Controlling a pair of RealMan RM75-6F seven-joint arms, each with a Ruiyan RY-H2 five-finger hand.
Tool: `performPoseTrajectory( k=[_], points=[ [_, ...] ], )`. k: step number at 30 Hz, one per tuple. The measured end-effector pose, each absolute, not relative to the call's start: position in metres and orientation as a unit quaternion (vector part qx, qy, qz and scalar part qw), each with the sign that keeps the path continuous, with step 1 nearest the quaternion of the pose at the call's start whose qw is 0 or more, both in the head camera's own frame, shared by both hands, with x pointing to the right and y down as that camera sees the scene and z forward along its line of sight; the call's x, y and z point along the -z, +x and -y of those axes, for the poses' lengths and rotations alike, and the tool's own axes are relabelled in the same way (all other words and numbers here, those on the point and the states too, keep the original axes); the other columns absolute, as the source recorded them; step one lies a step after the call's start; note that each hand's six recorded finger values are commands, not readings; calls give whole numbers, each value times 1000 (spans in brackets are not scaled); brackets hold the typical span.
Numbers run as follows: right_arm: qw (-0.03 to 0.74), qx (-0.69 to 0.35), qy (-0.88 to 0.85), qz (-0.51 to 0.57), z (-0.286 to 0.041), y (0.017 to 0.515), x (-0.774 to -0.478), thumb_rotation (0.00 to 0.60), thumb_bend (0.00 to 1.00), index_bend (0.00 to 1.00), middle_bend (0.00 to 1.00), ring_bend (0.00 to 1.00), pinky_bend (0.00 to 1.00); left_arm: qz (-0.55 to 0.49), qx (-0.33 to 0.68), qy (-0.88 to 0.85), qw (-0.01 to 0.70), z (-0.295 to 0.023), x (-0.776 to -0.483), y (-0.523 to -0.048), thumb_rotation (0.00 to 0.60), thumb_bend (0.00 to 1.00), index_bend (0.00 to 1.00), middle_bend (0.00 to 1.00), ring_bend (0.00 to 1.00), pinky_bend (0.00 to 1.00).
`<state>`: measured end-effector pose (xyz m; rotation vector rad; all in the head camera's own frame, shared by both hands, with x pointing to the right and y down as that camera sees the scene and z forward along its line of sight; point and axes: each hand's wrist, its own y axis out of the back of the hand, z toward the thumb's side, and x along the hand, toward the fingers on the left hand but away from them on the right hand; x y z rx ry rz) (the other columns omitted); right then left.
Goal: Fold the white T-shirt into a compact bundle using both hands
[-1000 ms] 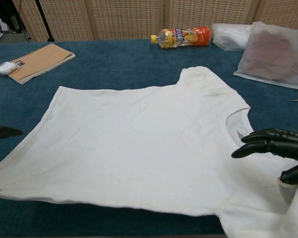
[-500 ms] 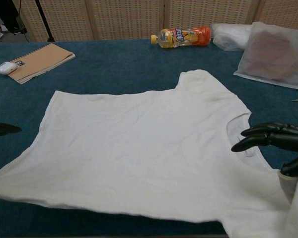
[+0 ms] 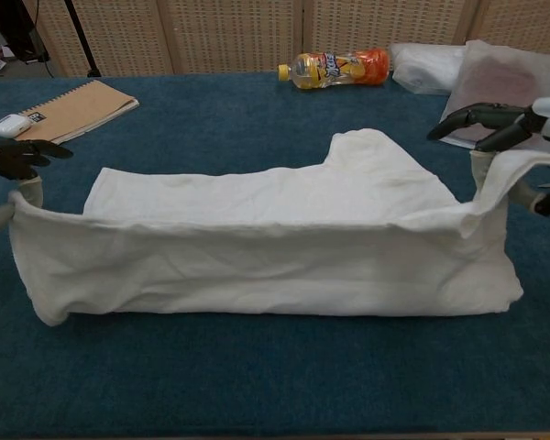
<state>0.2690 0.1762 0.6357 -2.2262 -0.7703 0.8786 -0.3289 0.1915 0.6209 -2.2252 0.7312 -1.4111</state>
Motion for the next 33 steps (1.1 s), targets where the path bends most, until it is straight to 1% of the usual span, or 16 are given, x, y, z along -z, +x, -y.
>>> performPoseTrajectory(
  k=[4,8,14,17,24,28,33],
  points=[
    [295,-359,-831,307,-143,265,-648,600,724,654,163,0,0,-269,525,-783,196,-165,-634,-322,600,644,751,0,0,0],
    [275,-387,-819,322,-113,261,-669,600,724,654,163,0,0,-276,547,-767,191,-136,-653,-313,600,644,751,0,0,0],
    [256,-419,-809,324,-87,257,-703,600,724,654,164,0,0,-285,579,-742,182,-102,-687,-306,600,646,752,0,0,0],
    [251,-429,-805,325,-76,254,-717,600,725,654,164,0,0,-290,589,-734,175,-90,-701,-302,600,647,751,0,0,0],
    [235,-441,-801,331,-55,246,-739,600,724,654,164,0,0,-293,601,-725,164,-78,-723,-294,600,651,751,0,0,0],
    [230,-439,-804,329,-51,239,-745,600,726,654,164,0,0,-293,612,-714,171,-77,-728,-295,600,657,751,0,0,0],
    [228,-440,-806,324,-49,232,-751,600,725,654,164,0,0,-302,626,-690,203,-73,-728,-299,600,658,751,0,0,0]
  ],
)
